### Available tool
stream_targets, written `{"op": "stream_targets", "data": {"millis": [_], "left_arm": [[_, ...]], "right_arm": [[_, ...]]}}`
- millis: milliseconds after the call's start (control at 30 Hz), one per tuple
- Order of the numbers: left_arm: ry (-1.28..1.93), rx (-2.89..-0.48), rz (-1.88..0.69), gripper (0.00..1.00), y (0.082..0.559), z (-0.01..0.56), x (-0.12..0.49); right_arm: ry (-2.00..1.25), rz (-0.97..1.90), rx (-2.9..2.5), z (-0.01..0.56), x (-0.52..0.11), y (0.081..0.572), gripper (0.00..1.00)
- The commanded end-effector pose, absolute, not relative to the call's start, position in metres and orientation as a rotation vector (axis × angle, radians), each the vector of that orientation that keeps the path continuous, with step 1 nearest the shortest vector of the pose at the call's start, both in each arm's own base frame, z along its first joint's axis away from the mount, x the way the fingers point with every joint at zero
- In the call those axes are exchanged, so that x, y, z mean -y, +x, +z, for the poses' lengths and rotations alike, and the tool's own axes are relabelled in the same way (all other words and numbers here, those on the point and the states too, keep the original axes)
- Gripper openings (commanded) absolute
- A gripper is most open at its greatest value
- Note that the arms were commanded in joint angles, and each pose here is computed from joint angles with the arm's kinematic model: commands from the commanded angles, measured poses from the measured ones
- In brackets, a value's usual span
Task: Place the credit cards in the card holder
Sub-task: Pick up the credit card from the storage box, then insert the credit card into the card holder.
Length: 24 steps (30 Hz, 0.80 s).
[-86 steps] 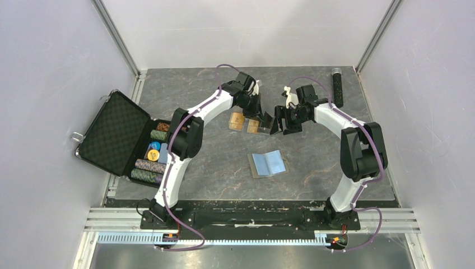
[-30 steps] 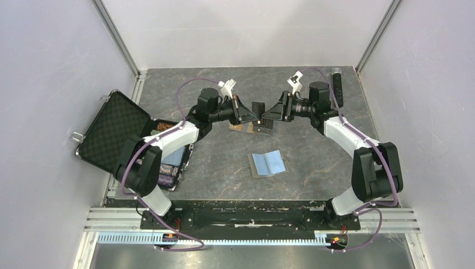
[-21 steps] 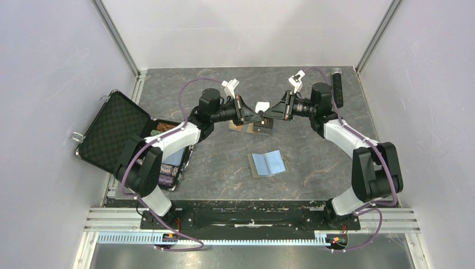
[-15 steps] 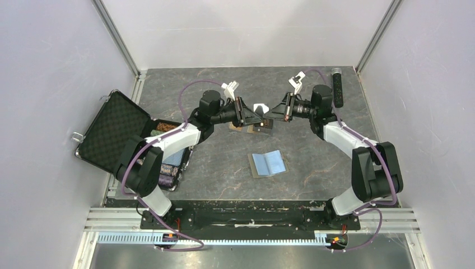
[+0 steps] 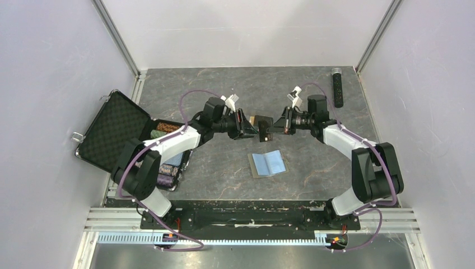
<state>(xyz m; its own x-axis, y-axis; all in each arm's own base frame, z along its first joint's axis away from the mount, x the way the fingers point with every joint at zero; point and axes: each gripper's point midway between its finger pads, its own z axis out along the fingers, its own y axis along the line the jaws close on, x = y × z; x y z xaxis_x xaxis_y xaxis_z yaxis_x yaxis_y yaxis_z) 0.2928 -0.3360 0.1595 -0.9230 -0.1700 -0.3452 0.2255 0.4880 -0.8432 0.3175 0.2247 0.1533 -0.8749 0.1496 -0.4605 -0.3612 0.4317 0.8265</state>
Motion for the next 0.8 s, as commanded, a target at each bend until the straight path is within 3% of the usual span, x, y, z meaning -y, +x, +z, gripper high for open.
{"op": "stream_targets", "data": {"millis": [0,367,767], "left_arm": [[0.151,-2.468,-1.219,0.46,0.272,0.137,0.326],[0.377,-2.61,-1.04,0.45,0.235,0.099,0.353],[0.436,-2.804,-0.842,0.33,0.216,0.029,0.33]], "right_arm": [[-0.207,1.307,-2.337,0.125,-0.209,0.295,0.0],[-0.23,1.205,-2.497,0.08,-0.207,0.251,0.0],[-0.221,1.059,-2.596,0.048,-0.192,0.24,0.0]]}}
